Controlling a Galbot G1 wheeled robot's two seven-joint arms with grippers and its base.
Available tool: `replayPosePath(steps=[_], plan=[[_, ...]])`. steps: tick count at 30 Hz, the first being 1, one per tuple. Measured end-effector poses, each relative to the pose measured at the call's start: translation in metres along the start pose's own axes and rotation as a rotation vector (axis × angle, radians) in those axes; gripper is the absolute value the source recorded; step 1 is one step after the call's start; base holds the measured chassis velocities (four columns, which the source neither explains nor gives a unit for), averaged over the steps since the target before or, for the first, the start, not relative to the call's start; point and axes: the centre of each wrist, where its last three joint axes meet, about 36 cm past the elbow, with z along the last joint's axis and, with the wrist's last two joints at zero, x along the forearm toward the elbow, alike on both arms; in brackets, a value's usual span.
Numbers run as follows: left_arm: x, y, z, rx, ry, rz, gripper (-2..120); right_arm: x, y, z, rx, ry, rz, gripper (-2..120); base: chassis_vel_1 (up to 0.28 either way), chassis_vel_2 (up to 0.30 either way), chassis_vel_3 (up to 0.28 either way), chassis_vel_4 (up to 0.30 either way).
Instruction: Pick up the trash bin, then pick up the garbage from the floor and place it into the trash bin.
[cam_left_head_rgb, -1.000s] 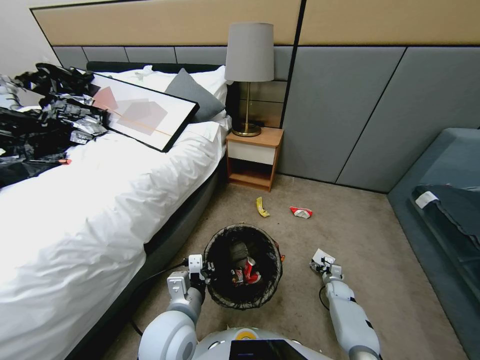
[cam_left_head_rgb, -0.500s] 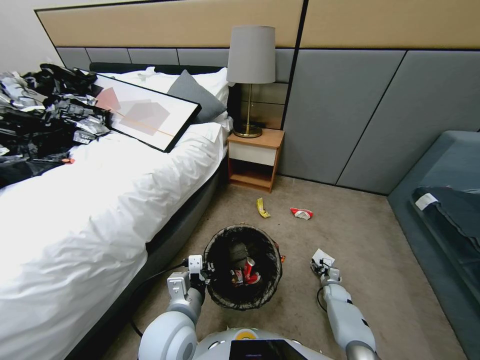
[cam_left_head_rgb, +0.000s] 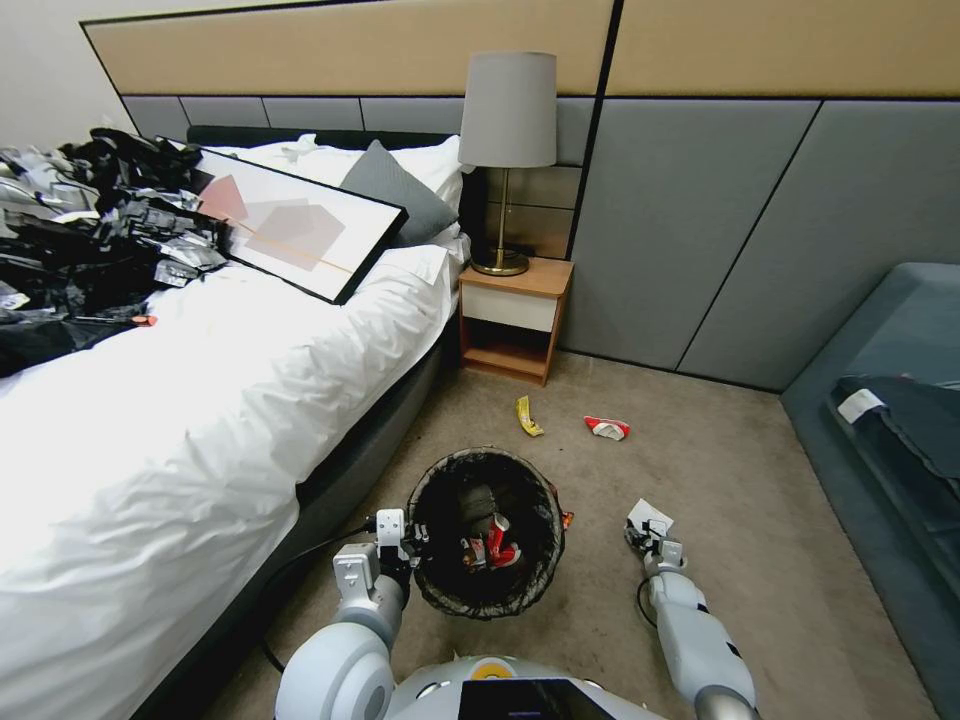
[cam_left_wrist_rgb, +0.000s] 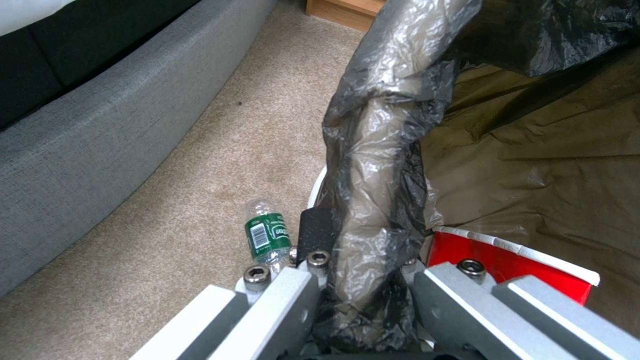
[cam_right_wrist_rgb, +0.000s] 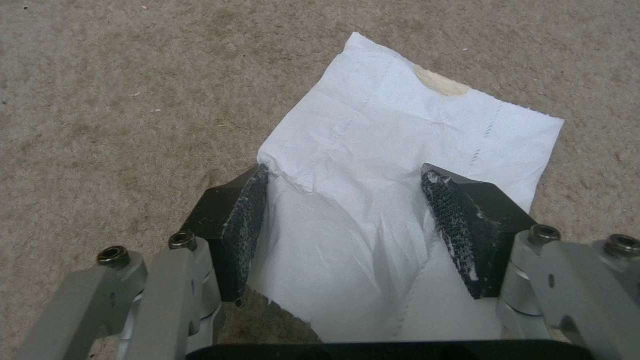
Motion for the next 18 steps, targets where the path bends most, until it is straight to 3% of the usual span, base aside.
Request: replayPosePath(steps=[3, 18], plan=[[0.0, 0.0, 0.0, 0.001, -0.002, 0.001, 0, 0.003, -0.001, 0.002, 0.004, -0.007, 0.002, 58, 0.0, 0.0, 0.0, 0.0], [-0.001, 0.0, 0.0, 0.001, -0.004, 0.002, 0, 0.013, -0.003, 0.01, 0.016, -0.039, 0.003, 23, 0.0, 0.0, 0.0, 0.0]])
